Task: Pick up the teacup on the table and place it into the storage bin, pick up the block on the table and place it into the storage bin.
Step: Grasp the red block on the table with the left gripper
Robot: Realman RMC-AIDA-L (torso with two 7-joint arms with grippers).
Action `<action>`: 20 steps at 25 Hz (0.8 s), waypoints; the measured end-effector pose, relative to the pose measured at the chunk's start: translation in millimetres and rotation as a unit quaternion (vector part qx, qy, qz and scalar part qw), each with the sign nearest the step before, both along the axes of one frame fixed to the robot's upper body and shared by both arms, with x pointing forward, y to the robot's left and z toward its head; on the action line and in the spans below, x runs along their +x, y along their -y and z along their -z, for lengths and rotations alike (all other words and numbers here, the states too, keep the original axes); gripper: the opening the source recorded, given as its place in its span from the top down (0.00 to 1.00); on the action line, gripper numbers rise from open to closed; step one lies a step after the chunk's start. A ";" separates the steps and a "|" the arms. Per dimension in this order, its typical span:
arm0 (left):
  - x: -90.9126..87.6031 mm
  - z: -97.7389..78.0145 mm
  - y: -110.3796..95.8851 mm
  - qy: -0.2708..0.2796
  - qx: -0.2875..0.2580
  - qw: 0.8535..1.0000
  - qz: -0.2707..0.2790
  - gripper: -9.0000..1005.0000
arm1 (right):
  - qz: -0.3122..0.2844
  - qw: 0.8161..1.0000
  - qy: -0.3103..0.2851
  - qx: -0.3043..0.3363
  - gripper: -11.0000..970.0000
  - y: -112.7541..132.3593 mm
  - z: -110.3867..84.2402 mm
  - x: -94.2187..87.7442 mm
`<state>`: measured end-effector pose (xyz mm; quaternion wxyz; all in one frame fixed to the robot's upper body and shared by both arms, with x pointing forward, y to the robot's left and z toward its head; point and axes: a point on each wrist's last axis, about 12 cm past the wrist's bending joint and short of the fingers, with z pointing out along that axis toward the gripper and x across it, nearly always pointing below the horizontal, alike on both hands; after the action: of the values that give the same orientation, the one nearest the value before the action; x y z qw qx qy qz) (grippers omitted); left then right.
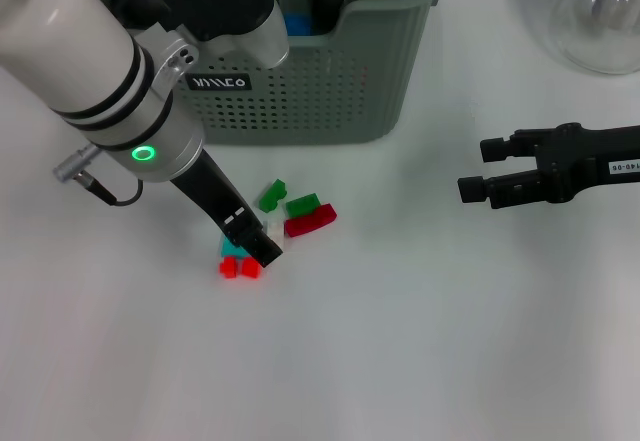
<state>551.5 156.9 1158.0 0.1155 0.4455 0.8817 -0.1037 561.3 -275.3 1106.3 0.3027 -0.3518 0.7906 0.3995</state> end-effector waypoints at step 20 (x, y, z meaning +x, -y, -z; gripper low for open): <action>-14.3 19.7 -21.2 0.038 0.030 0.986 0.158 0.15 | 0.002 1.000 -0.002 -0.003 0.02 -1.5 1.2 0.5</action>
<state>537.2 178.1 1138.3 0.1182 0.5860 0.7979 -0.0773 561.8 -273.8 1105.1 0.3004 -0.3505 0.7931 0.3974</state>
